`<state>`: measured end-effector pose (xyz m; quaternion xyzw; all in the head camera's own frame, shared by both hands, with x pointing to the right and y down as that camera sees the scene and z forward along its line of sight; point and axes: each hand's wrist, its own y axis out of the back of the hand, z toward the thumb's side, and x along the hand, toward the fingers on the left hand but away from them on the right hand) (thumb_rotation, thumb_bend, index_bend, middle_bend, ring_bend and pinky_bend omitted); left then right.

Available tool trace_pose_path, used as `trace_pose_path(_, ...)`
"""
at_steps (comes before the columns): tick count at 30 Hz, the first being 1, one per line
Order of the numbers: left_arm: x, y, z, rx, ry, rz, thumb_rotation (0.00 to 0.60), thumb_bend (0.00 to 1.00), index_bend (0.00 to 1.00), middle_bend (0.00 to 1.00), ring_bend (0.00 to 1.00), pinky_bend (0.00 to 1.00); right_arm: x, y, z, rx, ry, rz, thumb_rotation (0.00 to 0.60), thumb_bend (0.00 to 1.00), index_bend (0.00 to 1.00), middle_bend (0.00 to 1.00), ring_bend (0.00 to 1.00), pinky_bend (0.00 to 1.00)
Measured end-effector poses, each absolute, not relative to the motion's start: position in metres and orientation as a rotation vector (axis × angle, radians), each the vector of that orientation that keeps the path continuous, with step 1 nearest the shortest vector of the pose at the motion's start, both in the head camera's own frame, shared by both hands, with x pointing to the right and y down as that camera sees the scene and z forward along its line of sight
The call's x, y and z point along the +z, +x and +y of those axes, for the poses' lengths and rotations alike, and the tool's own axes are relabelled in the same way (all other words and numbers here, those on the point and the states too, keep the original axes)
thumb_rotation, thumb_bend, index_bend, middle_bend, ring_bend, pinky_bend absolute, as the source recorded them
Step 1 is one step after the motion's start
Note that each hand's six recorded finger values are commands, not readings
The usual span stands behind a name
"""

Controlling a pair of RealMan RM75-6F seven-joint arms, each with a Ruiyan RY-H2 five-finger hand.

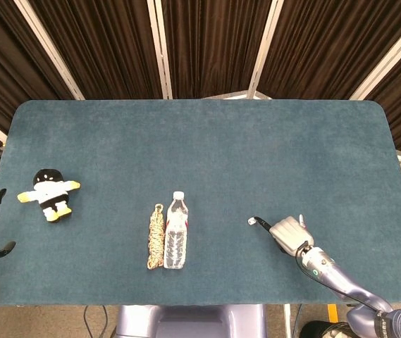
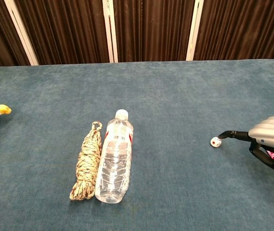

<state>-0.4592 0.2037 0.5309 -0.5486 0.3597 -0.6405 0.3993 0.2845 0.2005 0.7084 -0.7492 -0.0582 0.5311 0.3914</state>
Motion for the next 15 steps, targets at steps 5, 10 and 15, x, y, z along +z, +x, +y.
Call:
trace_pose_path(5, 0.531, -0.459, 0.204, -1.622, -1.388, 0.91, 0.6, 0.0, 0.0, 0.0, 0.0, 0.0, 0.711, 0.29, 0.201, 1.37, -1.893, -0.135, 0.6, 0.81, 0.0, 0.7, 0.81, 1.0)
trace_pose_path(10, 0.531, -0.458, 0.204, -1.622, -1.388, 0.908, 0.6, 0.0, 0.0, 0.0, 0.0, 0.0, 0.715, 0.302, 0.196, 1.413, -1.872, -0.149, 0.6, 0.81, 0.0, 0.7, 0.81, 1.0)
trace_pose_path(15, 0.531, -0.458, 0.204, -1.62, -1.388, 0.912, 0.6, 0.0, 0.0, 0.0, 0.0, 0.0, 0.71, 0.307, 0.187, 1.421, -1.861, -0.206, 0.6, 0.81, 0.0, 0.7, 0.81, 1.0)
